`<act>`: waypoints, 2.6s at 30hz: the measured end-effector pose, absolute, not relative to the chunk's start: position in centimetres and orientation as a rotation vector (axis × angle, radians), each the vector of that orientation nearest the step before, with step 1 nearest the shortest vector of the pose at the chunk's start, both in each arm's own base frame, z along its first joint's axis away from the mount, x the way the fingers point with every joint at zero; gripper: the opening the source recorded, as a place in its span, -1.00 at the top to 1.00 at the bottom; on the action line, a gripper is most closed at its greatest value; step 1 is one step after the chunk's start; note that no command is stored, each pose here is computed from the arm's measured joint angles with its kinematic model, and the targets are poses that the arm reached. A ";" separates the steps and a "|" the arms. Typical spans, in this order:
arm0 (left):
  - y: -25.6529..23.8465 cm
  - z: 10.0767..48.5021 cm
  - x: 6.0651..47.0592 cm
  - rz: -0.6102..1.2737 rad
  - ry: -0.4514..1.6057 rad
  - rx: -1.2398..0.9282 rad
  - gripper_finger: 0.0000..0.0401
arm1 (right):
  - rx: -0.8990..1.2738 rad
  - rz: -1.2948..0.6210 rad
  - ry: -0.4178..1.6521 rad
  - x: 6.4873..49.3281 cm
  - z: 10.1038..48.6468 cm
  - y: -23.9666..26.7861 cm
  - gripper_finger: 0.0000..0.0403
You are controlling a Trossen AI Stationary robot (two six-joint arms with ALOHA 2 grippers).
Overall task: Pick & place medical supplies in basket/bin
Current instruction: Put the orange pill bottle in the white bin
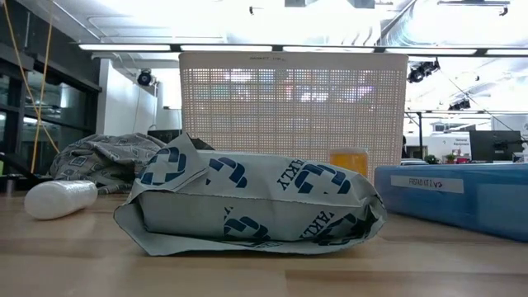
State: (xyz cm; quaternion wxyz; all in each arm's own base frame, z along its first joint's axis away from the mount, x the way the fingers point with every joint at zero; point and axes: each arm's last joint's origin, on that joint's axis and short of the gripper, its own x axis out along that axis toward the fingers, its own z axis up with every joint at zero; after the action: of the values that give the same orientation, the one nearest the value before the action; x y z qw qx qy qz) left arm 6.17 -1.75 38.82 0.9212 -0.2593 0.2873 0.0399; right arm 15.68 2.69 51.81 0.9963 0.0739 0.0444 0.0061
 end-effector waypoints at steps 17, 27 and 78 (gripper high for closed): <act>-1.6 38.4 5.9 0.105 0.639 -0.510 0.80 | 0.581 0.069 0.772 21.4 43.5 6.2 -0.09; -1.6 38.2 5.8 0.118 0.653 -0.500 0.80 | 0.830 -0.130 1.007 21.8 37.1 8.1 -0.09; -1.3 37.4 5.1 0.188 0.749 -0.526 0.80 | 1.164 -0.222 0.698 22.8 22.7 11.9 -0.09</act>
State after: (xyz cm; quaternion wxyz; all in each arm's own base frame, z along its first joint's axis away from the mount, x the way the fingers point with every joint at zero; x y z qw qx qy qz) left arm 5.09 -1.28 37.42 0.8928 -0.2535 0.3610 0.0906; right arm 22.76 11.86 22.71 0.7729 0.5371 0.3220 -0.1024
